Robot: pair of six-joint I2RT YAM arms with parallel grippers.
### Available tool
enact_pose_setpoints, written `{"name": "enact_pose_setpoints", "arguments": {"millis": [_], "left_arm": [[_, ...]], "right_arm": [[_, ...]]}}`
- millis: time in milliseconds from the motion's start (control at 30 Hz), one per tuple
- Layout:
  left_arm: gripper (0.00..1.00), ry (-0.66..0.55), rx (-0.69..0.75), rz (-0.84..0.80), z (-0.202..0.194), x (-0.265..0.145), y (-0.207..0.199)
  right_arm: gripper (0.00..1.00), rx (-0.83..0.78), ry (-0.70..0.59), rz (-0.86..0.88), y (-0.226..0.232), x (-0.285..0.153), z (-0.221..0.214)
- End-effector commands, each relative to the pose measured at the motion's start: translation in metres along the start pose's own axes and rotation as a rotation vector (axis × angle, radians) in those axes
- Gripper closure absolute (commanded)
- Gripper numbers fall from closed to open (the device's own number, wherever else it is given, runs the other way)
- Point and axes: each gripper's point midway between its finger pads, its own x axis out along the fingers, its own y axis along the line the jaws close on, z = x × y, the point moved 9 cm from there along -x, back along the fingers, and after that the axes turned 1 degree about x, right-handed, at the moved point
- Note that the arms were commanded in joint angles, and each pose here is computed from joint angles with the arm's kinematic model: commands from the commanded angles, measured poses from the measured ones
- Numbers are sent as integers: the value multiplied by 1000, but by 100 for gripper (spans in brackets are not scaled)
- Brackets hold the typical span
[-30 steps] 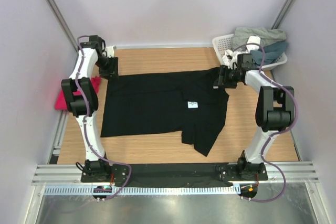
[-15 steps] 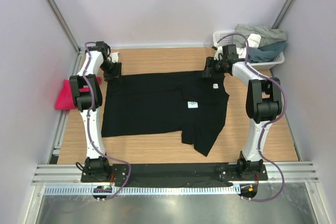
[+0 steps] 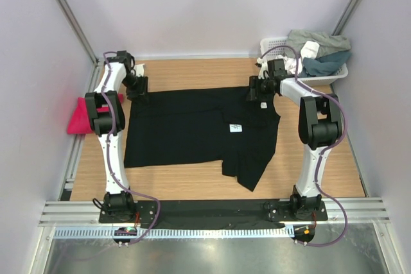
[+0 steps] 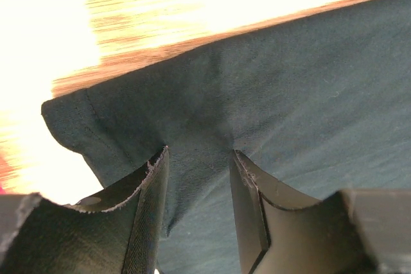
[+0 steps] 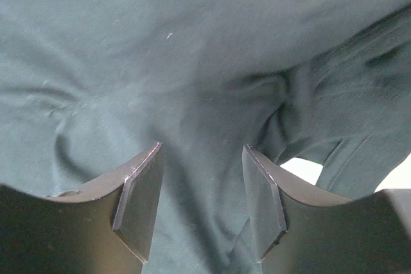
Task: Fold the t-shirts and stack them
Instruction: Fold the tshirt
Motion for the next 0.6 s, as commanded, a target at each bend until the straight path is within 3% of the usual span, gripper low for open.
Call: {"name": "enact_pose_setpoints", "arguments": {"millis": [0, 567], "left_arm": [[55, -42, -4, 34, 10, 2, 8], [55, -117, 8, 88, 38, 21, 20]], "right_arm": [[42, -60, -40, -56, -6, 9, 18], [42, -179, -3, -121, -8, 39, 23]]}}
